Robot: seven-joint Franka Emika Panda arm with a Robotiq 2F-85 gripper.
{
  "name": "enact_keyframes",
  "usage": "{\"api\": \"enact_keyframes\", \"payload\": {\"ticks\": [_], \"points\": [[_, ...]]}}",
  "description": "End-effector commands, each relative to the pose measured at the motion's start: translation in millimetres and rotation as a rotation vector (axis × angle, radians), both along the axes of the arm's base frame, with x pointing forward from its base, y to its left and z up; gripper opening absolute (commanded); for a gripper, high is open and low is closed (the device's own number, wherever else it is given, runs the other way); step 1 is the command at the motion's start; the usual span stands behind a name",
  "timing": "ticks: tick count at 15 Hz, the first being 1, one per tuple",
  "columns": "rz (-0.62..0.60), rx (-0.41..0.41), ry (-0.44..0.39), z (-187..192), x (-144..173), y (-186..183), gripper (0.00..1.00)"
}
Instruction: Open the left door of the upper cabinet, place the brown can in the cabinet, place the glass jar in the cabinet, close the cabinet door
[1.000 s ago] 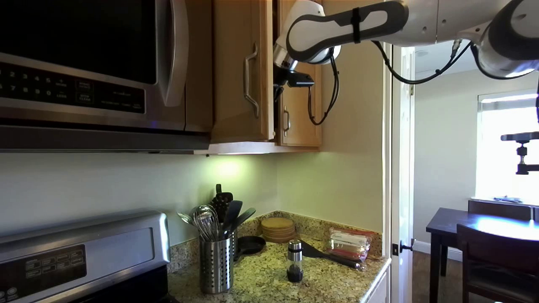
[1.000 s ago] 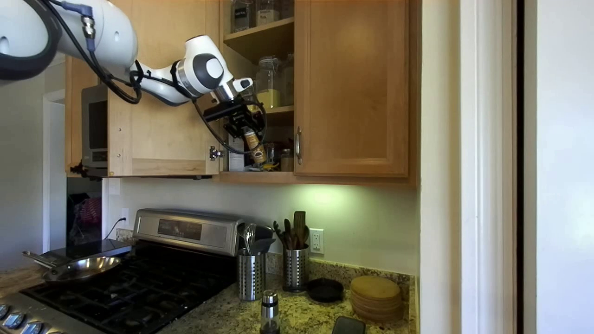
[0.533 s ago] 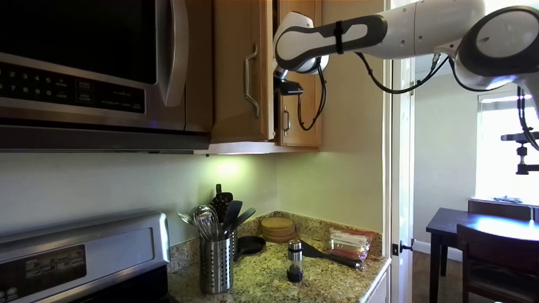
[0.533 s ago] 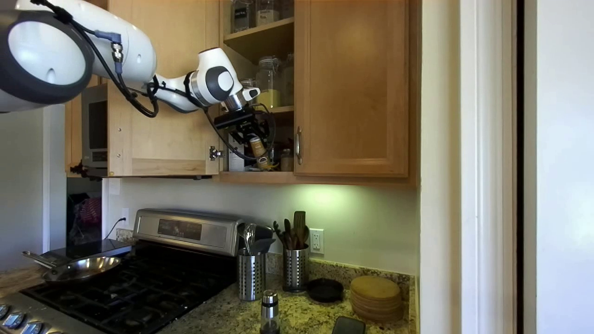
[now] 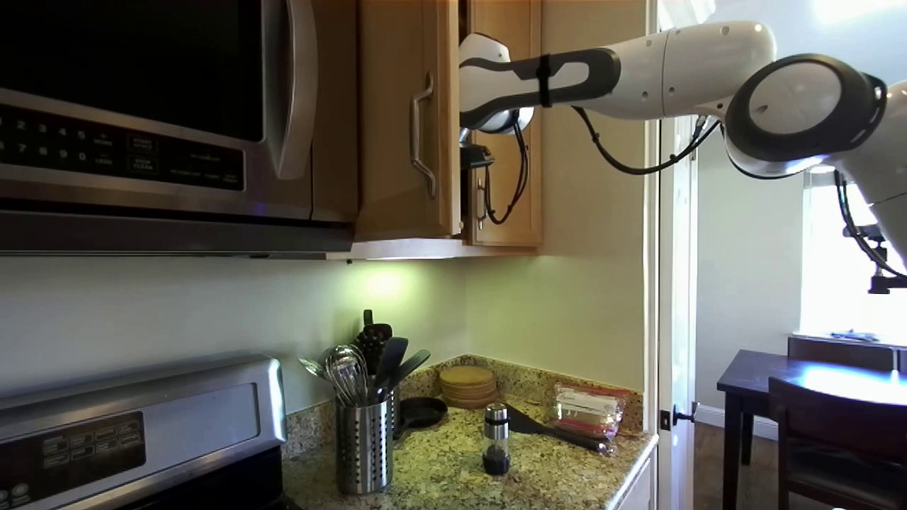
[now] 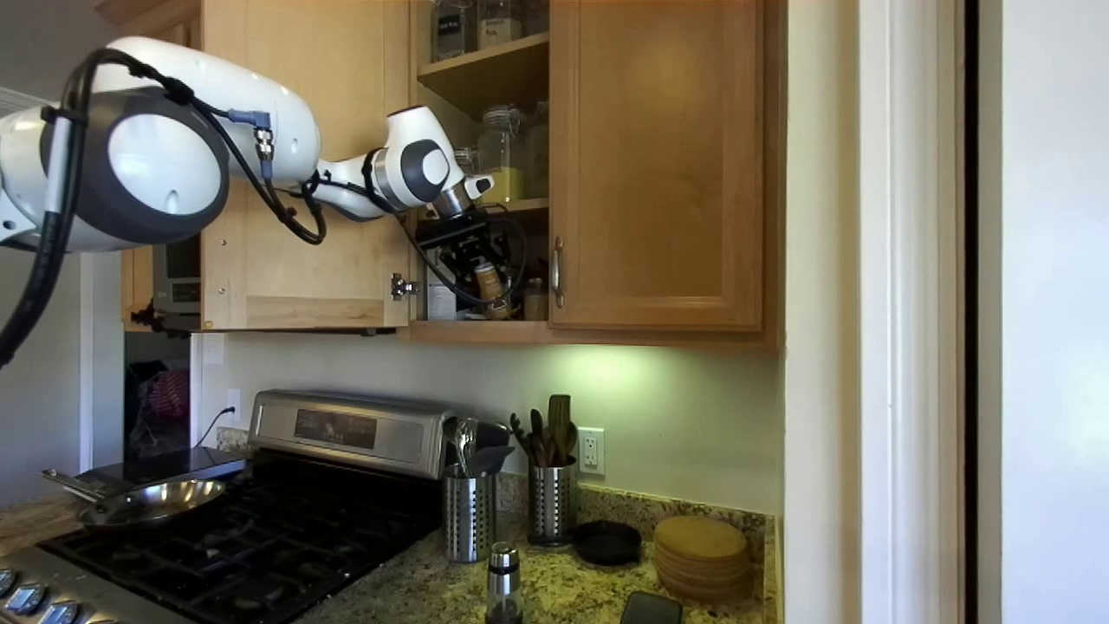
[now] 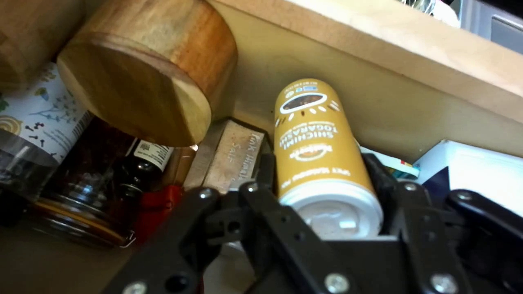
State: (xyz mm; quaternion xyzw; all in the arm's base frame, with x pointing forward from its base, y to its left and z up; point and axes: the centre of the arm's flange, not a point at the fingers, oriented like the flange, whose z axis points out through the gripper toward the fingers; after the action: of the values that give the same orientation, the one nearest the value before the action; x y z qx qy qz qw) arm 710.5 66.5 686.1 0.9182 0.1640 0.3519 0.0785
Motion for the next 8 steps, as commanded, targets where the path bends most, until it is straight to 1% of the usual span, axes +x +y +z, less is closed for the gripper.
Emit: {"api": "enact_keyframes", "payload": {"ticks": [1,4,6,7,8], "points": [[-0.033,-0.020,0.066,22.1,35.5,-4.8,0.29],[-0.082,-0.034,0.135,25.3,43.6,-10.5,0.29],[-0.097,-0.029,0.162,21.6,46.7,-15.7,0.29],[-0.104,-0.029,0.170,20.3,48.1,-16.2,0.79],[-0.105,-0.028,0.177,19.2,48.8,-16.9,0.80]]}}
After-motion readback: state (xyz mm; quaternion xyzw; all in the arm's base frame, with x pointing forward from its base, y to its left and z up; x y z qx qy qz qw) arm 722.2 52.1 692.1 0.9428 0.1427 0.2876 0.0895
